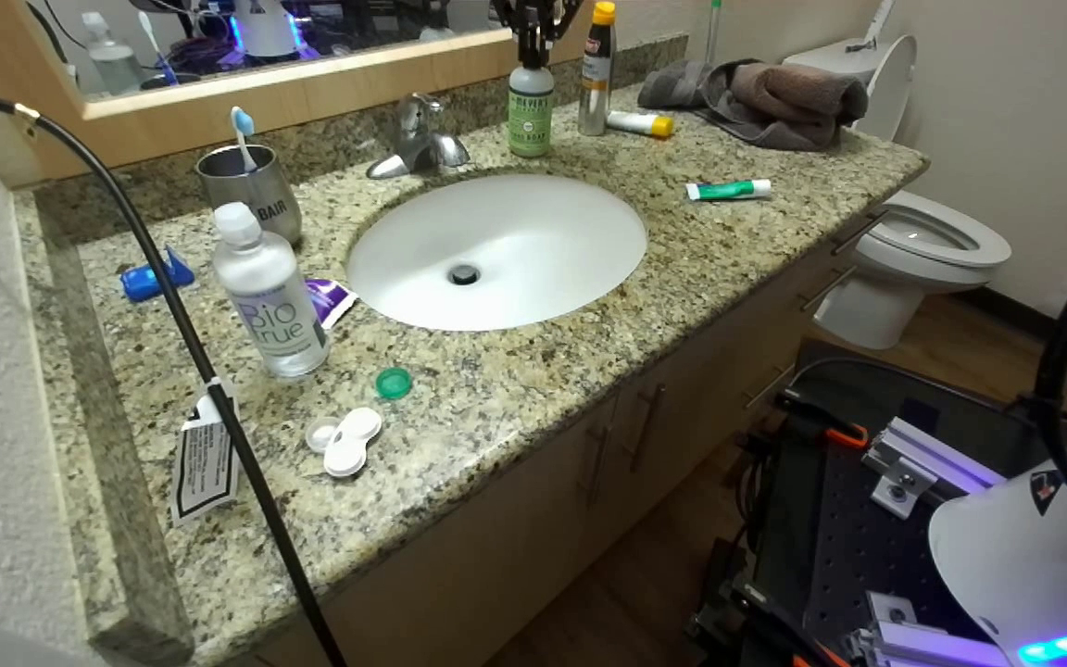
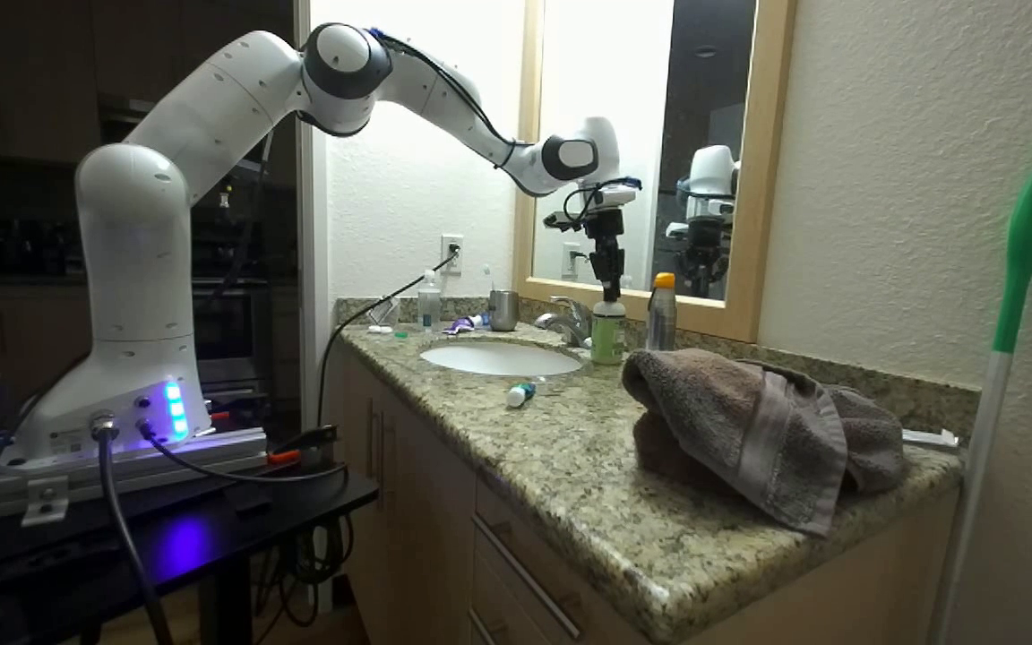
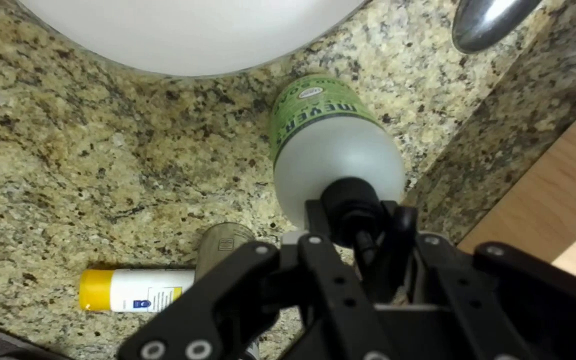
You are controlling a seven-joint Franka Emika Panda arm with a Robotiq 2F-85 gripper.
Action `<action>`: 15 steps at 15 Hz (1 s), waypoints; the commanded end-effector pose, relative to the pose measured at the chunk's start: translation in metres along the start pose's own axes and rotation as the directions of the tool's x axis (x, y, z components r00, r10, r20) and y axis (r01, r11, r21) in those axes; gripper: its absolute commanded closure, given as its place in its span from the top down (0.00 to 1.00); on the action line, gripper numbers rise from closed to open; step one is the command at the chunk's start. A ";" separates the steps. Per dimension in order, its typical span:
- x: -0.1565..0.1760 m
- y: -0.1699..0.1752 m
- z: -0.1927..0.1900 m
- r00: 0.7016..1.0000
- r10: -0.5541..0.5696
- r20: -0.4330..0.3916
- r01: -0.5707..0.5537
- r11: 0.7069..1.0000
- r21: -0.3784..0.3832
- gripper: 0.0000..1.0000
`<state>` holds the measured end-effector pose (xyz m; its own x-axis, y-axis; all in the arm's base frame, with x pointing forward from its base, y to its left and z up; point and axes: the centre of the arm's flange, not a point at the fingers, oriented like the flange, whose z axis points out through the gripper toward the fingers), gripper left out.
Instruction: Move the two bottles to the bottom of the counter and then move the squeeze tube a forward
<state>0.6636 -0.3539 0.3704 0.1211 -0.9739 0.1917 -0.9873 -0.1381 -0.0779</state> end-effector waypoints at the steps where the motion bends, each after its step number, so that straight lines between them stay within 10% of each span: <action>1: 0.006 -0.002 -0.019 1.000 0.026 0.014 -0.027 0.994 0.108 0.08; 8: -0.045 -0.033 -0.024 0.976 -0.214 -0.048 0.217 0.972 0.094 0.08; 15: 0.018 0.063 -0.101 0.912 -0.406 -0.060 0.390 0.903 -0.181 0.08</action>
<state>0.6449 -0.3358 0.4245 0.4653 -0.8496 0.2485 -0.8848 -0.4547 0.1023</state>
